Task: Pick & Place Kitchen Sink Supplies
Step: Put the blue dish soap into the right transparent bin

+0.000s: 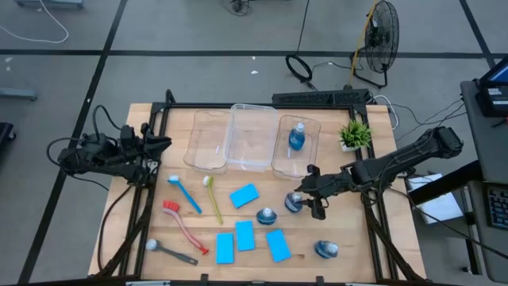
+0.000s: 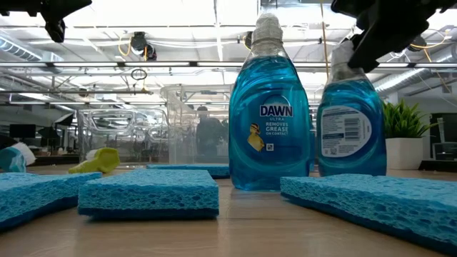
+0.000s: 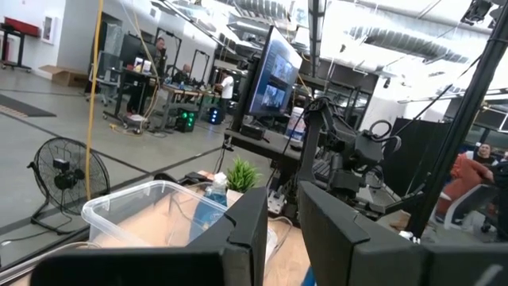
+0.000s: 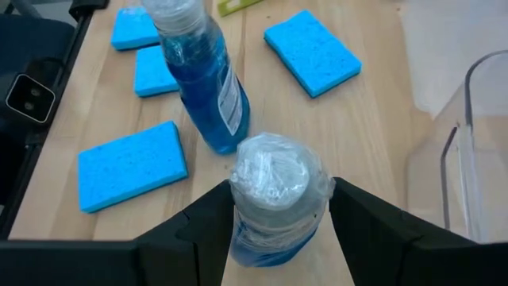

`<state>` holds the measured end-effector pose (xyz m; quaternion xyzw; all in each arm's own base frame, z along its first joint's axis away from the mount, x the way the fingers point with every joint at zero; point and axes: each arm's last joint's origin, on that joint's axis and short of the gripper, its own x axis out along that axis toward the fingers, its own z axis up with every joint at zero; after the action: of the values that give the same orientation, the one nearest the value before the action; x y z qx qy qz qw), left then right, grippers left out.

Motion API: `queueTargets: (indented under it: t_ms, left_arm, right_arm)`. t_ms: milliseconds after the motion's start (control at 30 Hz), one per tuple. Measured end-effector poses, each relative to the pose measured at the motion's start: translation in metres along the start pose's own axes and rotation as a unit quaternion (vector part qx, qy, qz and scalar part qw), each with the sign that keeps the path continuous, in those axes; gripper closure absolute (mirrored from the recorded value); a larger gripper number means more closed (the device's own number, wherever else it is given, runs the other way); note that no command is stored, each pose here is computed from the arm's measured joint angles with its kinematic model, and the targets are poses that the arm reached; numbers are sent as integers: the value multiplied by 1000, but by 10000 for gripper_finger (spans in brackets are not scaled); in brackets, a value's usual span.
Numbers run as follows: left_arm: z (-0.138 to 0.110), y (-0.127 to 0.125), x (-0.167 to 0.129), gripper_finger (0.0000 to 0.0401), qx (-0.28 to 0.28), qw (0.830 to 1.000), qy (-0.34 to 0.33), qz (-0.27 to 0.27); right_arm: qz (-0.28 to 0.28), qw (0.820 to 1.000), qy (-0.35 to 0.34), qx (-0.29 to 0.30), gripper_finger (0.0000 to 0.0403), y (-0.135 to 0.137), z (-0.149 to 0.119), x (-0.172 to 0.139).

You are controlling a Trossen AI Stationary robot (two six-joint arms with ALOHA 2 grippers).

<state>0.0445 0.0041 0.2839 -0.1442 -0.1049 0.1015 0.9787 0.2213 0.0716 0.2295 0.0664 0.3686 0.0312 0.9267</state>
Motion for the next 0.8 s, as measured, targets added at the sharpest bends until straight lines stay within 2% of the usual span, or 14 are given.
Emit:
queueTargets:
  t_ms: [233, 567, 667, 800]
  left_arm:
    - [0, 0, 0, 325, -1, 1000, 0, 0]
    - [0, 0, 0, 324, -2, 1000, 0, 0]
    - [0, 0, 0, 324, -3, 1000, 0, 0]
    - [0, 0, 0, 324, -3, 1000, 0, 0]
  right_arm:
    - [-13, 1000, -4, 2, 214, -1, 0, 0]
    - [-12, 1000, -6, 1, 276, -1, 1, 0]
    - [-12, 1000, -6, 4, 272, -1, 1, 0]
    - [-12, 1000, -5, 14, 243, -1, 0, 0]
